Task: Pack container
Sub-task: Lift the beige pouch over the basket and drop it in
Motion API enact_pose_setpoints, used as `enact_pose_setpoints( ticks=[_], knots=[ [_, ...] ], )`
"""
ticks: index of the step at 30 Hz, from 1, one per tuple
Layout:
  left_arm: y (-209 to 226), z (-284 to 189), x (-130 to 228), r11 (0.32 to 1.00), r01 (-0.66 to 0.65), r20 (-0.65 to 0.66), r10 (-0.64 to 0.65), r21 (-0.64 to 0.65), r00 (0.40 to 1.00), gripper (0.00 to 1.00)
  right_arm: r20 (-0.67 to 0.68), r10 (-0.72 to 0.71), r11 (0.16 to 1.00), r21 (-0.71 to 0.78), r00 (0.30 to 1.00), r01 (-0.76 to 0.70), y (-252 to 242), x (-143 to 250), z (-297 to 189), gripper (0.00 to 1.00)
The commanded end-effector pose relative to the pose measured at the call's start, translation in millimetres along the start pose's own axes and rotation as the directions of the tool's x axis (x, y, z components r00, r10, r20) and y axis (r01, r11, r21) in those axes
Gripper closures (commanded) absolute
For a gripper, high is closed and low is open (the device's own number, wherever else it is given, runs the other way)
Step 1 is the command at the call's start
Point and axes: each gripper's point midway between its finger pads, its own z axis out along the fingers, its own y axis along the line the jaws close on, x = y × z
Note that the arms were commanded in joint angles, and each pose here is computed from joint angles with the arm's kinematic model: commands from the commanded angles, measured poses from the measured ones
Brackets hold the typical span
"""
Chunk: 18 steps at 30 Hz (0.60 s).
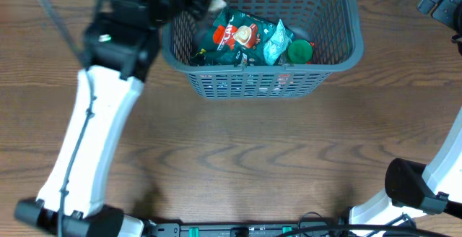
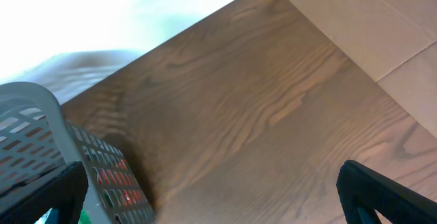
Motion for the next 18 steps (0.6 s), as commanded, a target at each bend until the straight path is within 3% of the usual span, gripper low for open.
enact_pose_setpoints(
  ticks=[1, 7, 8, 10, 11, 12, 18],
  knots=[
    [-19.4, 30.7, 17.2, 0.998, 0.02, -0.043, -0.017, 0.058, 0.999, 0.94, 0.001, 0.014, 1.0, 0.001, 1.0, -0.014, -0.6, 0.0, -0.7, 0.01],
    [-41.5, 56.2, 34.5, 0.994, 0.025, -0.084, -0.015, 0.111, 0.996, 0.94, 0.001, 0.014, 1.0, 0.001, 1.0, -0.014, -0.6, 0.0, -0.7, 0.01],
    [-42.5, 56.6, 34.6, 0.993, 0.024, -0.084, -0.015, 0.113, 0.996, 0.84, 0.001, 0.014, 1.0, 0.001, 1.0, -0.014, -0.6, 0.0, -0.7, 0.01],
    [-42.7, 56.5, 34.4, 0.993, 0.024, -0.084, -0.015, 0.113, 0.996, 0.47, 0.001, 0.014, 1.0, 0.001, 1.0, -0.014, -0.6, 0.0, -0.7, 0.01],
    [-42.6, 55.9, 33.7, 0.993, 0.024, -0.083, -0.014, 0.113, 0.996, 0.2, 0.001, 0.014, 1.0, 0.001, 1.0, -0.014, -0.6, 0.0, -0.7, 0.01],
    [-42.0, 55.9, 34.0, 0.993, 0.024, -0.083, -0.015, 0.112, 0.996, 0.01, 0.001, 0.014, 1.0, 0.001, 1.0, -0.014, -0.6, 0.0, -0.7, 0.01],
    [-42.2, 55.8, 34.7, 0.993, 0.025, -0.086, -0.015, 0.112, 0.996, 0.01, 0.001, 0.014, 1.0, 0.001, 1.0, -0.014, -0.6, 0.0, -0.7, 0.01]
  ],
)
